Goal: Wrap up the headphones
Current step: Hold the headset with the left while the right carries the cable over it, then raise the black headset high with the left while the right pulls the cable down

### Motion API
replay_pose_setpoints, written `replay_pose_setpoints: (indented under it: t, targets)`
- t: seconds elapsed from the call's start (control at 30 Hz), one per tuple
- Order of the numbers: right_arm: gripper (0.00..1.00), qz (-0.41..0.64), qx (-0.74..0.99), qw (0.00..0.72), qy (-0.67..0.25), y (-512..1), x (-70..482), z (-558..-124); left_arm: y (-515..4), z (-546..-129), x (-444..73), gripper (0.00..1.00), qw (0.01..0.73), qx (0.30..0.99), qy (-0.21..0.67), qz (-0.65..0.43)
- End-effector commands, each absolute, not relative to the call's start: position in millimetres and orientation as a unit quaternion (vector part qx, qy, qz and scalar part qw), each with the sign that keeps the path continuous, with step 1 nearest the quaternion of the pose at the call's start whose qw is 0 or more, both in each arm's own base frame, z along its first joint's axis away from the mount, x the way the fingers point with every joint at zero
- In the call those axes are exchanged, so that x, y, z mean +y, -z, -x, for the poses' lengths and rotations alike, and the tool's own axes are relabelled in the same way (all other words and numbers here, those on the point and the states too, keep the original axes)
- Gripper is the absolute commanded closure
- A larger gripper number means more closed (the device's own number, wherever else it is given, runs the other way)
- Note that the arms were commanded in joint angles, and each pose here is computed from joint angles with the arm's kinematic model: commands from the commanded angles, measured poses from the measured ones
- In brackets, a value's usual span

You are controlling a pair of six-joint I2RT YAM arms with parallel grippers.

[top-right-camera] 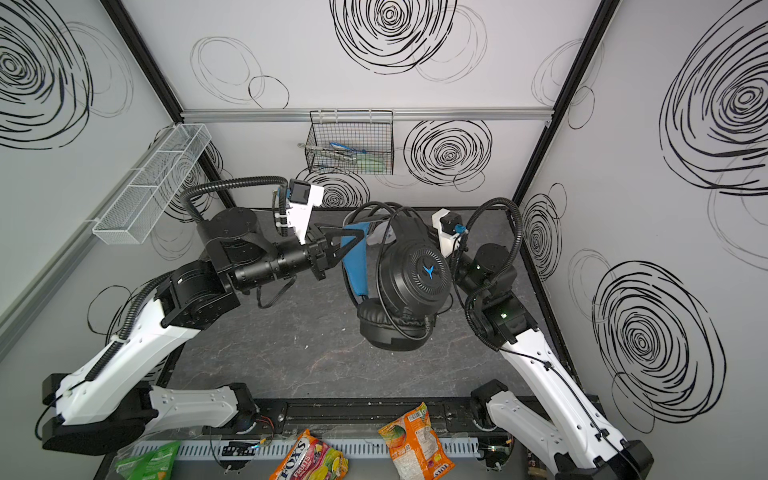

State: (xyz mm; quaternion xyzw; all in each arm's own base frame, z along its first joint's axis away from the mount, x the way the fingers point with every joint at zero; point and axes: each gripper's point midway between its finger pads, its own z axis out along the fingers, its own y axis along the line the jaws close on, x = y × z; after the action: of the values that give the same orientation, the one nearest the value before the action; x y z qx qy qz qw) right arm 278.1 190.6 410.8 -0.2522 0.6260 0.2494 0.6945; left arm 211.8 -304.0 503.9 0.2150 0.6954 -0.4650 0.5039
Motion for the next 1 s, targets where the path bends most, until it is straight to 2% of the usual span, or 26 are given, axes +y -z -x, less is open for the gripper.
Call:
replay_pose_setpoints:
  t: [0.0,0.43,0.97]
  targets:
    - [0.70,0.276,0.580,0.711,-0.287,-431.3,200.0,-261.1,-567.4,-209.1,-294.7,1.00,0.562,0.629,0.509,-0.171]
    - [0.52,0.290,0.543,0.713,-0.336,-435.5,209.3,-244.3,-592.8,-209.6,-304.8,1.00,0.576,0.613,0.519,-0.155]
    - [0.53,0.283,0.562,0.680,-0.375,-391.8,224.3,-244.2,-633.7,-223.6,-294.0,1.00,0.615,0.591,0.509,-0.116]
